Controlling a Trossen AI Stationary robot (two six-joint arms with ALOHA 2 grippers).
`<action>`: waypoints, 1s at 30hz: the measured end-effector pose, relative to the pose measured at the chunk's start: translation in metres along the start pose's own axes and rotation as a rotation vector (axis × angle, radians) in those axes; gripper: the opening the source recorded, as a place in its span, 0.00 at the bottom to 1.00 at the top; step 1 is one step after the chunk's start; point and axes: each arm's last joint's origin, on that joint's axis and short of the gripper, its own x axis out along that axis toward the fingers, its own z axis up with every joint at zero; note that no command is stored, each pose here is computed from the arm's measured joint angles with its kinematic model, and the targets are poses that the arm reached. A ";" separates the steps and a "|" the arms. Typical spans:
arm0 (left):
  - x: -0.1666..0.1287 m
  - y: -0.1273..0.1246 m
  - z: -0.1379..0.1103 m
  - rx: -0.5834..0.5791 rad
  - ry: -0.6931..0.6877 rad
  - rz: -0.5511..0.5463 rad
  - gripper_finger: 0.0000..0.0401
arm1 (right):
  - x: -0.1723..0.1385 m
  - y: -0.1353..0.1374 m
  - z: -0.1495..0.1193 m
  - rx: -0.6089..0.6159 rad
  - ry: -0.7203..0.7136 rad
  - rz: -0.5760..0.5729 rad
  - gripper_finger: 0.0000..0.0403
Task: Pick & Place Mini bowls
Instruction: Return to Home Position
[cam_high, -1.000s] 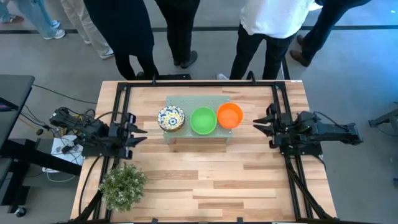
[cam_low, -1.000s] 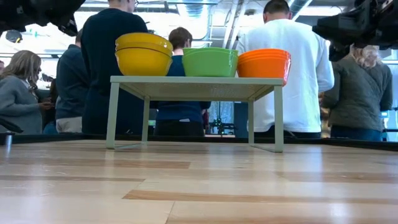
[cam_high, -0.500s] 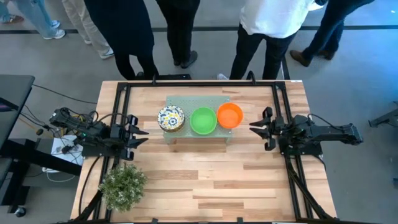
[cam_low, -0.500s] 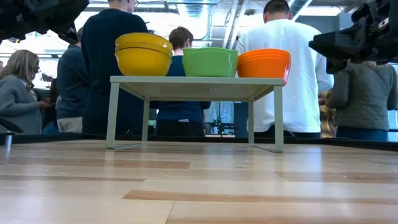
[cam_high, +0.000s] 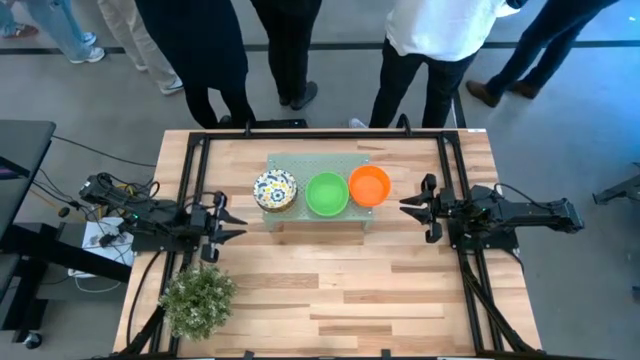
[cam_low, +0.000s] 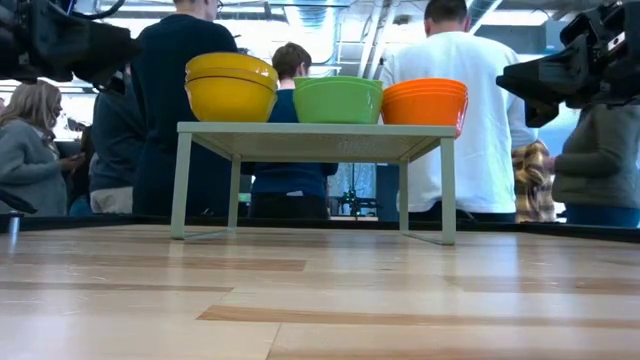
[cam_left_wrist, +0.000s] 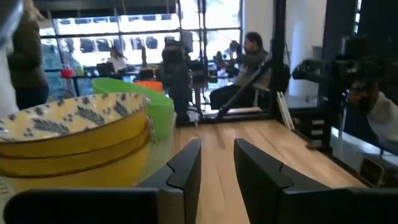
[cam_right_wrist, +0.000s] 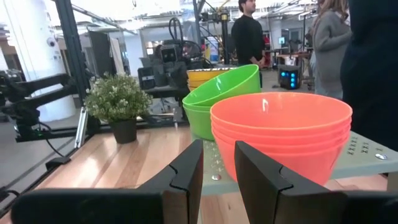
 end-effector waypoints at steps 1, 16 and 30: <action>0.000 0.000 0.000 0.002 0.003 -0.010 0.24 | 0.000 0.000 0.000 0.000 0.000 0.000 0.22; 0.000 -0.003 -0.003 0.056 0.023 -0.110 0.24 | 0.000 0.000 -0.001 0.002 0.003 -0.001 0.22; 0.000 -0.004 -0.004 0.045 0.028 -0.111 0.24 | 0.000 0.000 -0.001 0.002 0.004 -0.001 0.22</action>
